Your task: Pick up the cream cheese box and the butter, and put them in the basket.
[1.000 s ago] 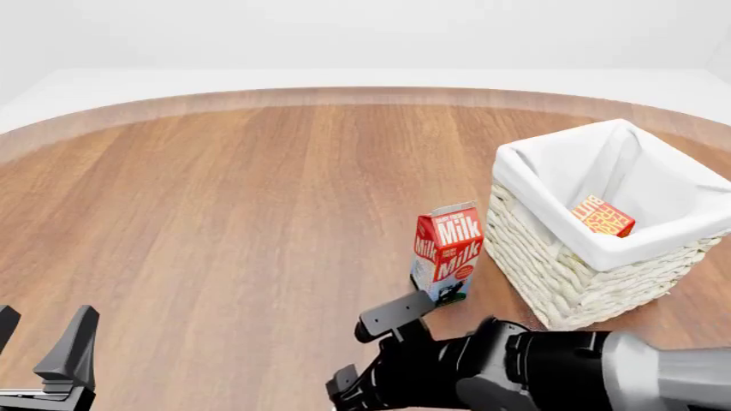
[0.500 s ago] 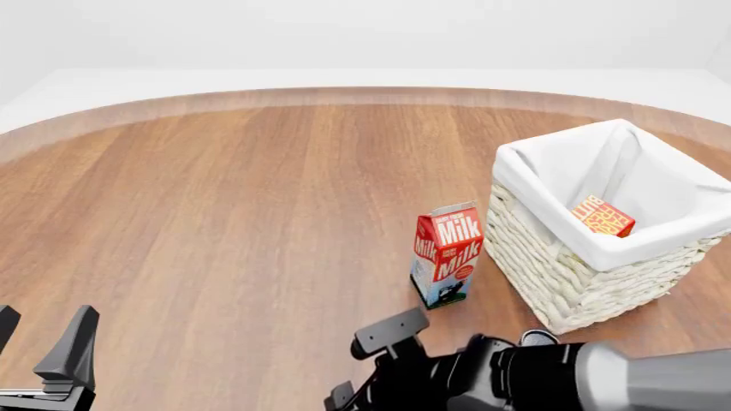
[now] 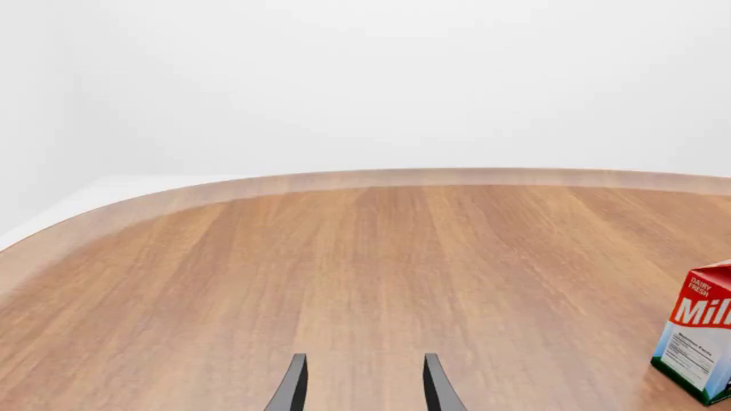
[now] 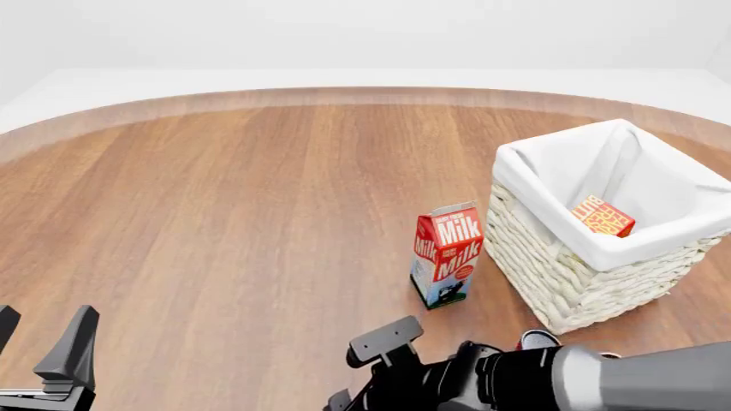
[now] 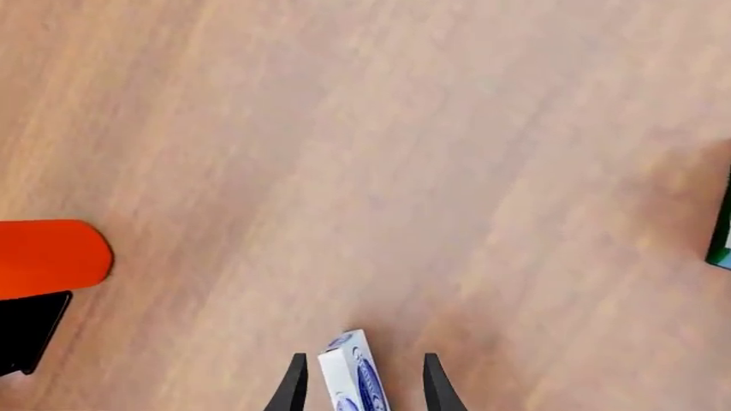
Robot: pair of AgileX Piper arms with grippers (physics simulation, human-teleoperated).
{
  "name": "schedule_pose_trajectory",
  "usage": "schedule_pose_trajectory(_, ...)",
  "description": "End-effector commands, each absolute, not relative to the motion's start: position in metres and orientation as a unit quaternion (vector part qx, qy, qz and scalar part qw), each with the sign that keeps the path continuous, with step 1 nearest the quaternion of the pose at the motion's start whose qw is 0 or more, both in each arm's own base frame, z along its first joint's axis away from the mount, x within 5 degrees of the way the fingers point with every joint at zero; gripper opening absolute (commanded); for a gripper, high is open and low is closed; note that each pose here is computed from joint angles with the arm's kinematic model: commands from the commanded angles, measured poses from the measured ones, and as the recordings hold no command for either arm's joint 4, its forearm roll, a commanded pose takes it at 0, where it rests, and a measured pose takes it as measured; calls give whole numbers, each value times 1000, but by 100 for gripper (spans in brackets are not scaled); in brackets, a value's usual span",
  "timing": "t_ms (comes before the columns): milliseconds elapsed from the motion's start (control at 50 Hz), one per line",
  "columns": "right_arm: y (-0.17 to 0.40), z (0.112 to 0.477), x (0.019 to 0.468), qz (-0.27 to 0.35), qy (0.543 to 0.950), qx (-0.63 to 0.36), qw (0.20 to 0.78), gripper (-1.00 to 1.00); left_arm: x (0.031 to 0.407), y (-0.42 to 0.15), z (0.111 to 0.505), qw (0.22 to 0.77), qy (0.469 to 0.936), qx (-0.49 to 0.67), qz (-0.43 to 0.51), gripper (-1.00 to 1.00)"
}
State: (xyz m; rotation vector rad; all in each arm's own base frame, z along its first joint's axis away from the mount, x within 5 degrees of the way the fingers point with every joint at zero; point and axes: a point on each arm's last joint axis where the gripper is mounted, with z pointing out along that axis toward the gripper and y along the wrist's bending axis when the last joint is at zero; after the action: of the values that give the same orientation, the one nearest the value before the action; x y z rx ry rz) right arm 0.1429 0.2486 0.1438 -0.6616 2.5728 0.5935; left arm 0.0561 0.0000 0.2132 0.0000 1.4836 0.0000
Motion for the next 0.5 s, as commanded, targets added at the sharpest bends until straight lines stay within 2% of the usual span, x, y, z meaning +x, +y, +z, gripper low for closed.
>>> schedule_pose_trajectory(20,253,136,141,210,926,-240,201,100,56,0,213,737,676,0,0,100)
schedule_pose_trajectory(500,258,124,135,211,928,-241,191,100,56,0,213,737,676,0,0,100)
